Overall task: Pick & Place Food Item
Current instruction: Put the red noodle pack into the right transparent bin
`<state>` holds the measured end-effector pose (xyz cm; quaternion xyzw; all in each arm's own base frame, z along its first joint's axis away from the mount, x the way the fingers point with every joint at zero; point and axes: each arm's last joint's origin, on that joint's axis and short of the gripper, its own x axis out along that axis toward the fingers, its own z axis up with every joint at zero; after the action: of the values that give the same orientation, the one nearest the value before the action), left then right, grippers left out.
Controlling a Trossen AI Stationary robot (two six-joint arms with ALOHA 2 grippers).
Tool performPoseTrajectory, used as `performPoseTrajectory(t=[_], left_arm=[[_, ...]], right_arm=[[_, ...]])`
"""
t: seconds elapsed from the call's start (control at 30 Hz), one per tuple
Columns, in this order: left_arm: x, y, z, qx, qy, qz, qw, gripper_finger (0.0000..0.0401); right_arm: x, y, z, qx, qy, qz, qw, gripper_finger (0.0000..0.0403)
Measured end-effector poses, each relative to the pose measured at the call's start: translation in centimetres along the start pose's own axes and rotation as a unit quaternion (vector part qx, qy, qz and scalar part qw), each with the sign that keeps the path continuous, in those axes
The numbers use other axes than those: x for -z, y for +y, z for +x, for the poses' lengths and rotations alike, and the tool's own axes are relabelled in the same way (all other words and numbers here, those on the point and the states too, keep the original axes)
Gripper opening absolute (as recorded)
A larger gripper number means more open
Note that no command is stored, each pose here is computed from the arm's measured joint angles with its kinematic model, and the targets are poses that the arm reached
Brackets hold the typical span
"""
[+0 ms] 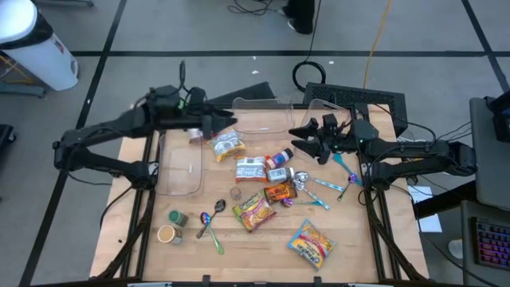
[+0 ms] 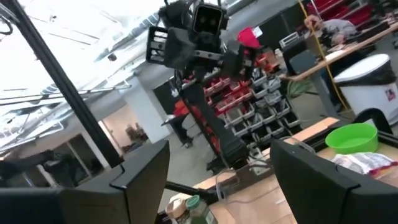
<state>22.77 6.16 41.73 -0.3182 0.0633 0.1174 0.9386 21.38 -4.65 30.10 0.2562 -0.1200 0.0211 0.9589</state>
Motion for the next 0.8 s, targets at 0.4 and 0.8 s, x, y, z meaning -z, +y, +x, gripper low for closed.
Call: performPoseTrajectory(t=[0.4, 0.8], left_arm=[[-0.8, 0.2, -1.8, -0.146, 0.022, 0.043, 0.988, 0.0273], [0.3, 3.4, 0.7, -0.243, 0.108, 0.07, 0.961, 0.0273]], right_arm=[[1.3, -0.8, -0.1, 0.04, 0.066, -0.017, 0.997, 0.0263], [1.7, -1.1, -0.2, 0.05, 0.089, -0.037, 0.994, 0.0263]])
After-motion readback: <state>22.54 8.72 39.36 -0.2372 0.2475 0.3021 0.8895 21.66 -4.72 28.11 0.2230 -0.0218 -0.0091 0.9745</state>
